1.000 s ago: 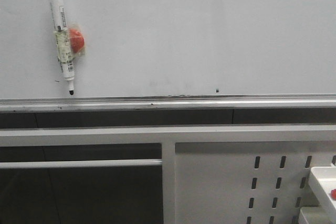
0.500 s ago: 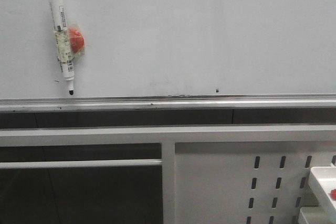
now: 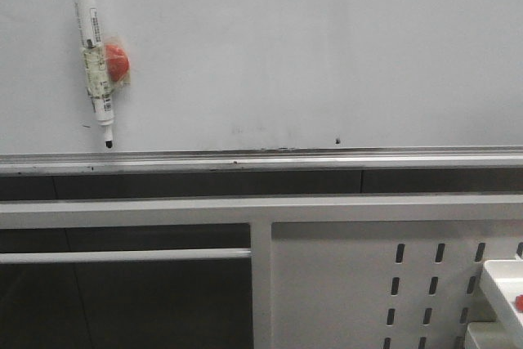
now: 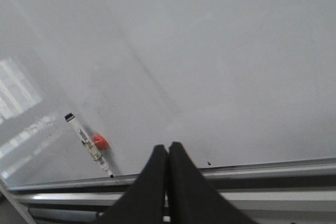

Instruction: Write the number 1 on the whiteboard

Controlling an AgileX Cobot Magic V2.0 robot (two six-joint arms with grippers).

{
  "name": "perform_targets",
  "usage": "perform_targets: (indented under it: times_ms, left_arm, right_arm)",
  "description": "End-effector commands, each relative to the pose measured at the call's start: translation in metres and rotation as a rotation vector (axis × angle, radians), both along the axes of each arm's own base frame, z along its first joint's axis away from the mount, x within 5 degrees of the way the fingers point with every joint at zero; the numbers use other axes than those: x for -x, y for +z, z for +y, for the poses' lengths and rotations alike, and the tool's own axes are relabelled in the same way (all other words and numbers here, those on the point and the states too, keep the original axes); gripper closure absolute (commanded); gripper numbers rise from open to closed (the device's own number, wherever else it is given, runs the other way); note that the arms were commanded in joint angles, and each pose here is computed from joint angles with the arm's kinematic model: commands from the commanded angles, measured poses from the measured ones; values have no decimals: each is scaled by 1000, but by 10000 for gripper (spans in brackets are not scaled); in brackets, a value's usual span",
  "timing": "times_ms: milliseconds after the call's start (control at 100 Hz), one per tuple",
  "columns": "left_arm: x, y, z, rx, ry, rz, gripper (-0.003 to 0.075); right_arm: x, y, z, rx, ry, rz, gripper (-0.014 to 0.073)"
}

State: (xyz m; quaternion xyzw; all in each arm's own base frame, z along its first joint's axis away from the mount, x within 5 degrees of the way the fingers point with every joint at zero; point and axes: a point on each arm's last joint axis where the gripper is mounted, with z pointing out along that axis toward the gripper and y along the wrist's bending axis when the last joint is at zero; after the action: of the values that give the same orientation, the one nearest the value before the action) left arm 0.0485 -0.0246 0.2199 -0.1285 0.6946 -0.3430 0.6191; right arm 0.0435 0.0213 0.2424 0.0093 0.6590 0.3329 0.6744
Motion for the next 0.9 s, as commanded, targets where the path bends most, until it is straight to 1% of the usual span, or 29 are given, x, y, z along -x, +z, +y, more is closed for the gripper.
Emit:
perform_targets:
  times_ms: [0,20,30,40,80,110,140,190,210,250,310,360,390,560,610,690,730,790,890]
  left_arm:
    - [8,36,-2,-230,-28,-138,555]
    - [9,42,-4,-285,-45,-151,517]
    - [8,45,-5,-317,-58,-147,492]
    - [9,47,-5,-325,-56,-157,481]
    - [7,55,-7,-398,-85,-145,423]
    - [4,60,-8,-434,-104,-129,402]
    - [-2,62,-9,-464,-121,-94,402]
    - [-12,67,-10,-506,-136,-44,409]
    - [-17,69,-10,-522,-139,-24,414]
    - [-27,69,-11,-559,-148,15,424]
    - [-44,68,-12,-647,-178,70,440]
    - [-56,65,-15,-726,-215,81,442]
    - [-62,65,-16,-744,-222,79,442]
    - [-85,58,-33,-762,-285,79,433]
    - [-89,55,-40,-762,-311,79,413]
    - [-95,51,-52,-739,-330,71,352]
    - [-100,51,-56,-710,-304,65,326]
    - [-107,51,-62,-671,-258,51,310]
    - [-117,45,-75,-687,-206,19,310]
  right_arm:
    - [11,36,-6,107,-35,-122,550]
    - [12,41,-7,132,-42,-126,526]
    - [13,44,-7,147,-47,-128,489]
    - [12,44,-7,150,-47,-127,489]
    - [13,53,-8,199,-62,-136,407]
    - [12,59,-9,229,-70,-140,355]
    - [12,65,-9,257,-77,-145,298]
    - [8,73,-7,314,-80,-136,246]
    - [6,75,-6,339,-81,-134,235]
    - [2,80,-5,356,-79,-122,230]
    - [-5,85,-1,383,-75,-104,237]
    - [-11,87,2,396,-71,-88,237]
    - [-15,87,3,401,-69,-80,237]
    - [-29,84,10,431,-58,-35,237]
    - [-31,83,11,439,-55,-23,237]
    - [-33,83,11,448,-55,-17,237]
    - [-33,82,11,458,-57,-19,237]
    - [-34,82,11,470,-60,-22,237]
    - [-34,82,11,493,-67,-32,237]
